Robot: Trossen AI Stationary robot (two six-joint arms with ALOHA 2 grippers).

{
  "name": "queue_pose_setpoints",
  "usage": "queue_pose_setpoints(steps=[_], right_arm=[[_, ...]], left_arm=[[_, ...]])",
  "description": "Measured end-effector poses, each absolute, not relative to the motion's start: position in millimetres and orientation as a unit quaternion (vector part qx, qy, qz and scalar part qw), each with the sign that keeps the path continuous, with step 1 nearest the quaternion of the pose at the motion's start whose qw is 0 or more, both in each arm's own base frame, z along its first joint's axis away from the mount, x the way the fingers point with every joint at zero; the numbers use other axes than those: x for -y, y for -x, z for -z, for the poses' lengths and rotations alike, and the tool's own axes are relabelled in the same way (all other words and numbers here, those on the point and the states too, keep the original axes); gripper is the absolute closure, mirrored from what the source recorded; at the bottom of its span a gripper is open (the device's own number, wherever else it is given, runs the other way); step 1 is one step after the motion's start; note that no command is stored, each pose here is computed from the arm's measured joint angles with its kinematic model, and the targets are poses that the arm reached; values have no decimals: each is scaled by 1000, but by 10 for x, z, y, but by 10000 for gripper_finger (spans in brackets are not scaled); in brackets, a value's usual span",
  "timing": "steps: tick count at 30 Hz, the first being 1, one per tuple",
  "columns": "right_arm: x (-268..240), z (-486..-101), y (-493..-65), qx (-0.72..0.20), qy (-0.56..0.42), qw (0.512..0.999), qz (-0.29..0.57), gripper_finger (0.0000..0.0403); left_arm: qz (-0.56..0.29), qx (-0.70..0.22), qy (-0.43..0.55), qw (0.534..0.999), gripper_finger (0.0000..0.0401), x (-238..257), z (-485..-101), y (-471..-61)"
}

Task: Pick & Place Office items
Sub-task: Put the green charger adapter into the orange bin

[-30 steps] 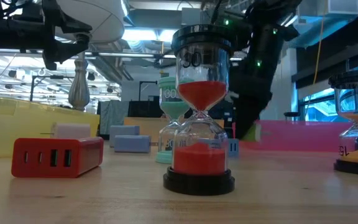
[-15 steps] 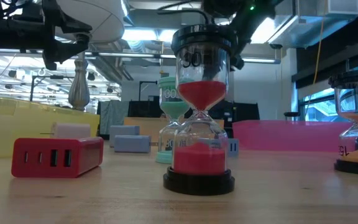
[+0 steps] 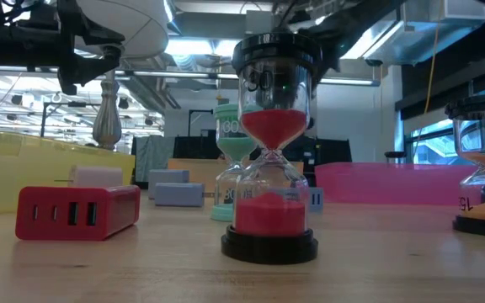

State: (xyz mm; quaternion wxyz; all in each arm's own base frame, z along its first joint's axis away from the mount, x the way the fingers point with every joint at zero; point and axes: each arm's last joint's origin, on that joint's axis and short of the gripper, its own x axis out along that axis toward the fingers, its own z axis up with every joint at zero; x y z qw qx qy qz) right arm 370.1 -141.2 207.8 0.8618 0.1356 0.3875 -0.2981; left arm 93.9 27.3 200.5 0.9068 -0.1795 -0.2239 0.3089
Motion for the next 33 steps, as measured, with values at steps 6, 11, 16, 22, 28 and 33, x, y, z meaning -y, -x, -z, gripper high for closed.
queue_pose_setpoints(steps=[6, 11, 16, 22, 28, 33], right_arm=[[1502, -1816, -3888, -469, -130, 831, 268, 223], [1491, -1659, -3931, -501, -167, 812, 247, 231], [1493, -1628, -3941, -499, -178, 809, 254, 244], [1489, -1639, -3929, -501, -180, 806, 258, 207], [1490, -1654, -3912, -498, -190, 798, 281, 139], [1469, -1811, -3844, -483, -204, 787, 325, 93]], left_arm=[[-308, 223, 179, 907, 107, -273, -2004, -940], [-309, 223, 179, 907, 107, -273, -2003, -940], [-309, 223, 179, 907, 107, -273, -2004, -940], [-309, 223, 179, 907, 107, -273, -2003, -940], [-309, 223, 179, 907, 107, -273, -2004, -940], [-309, 223, 179, 907, 107, -273, -2005, -940]])
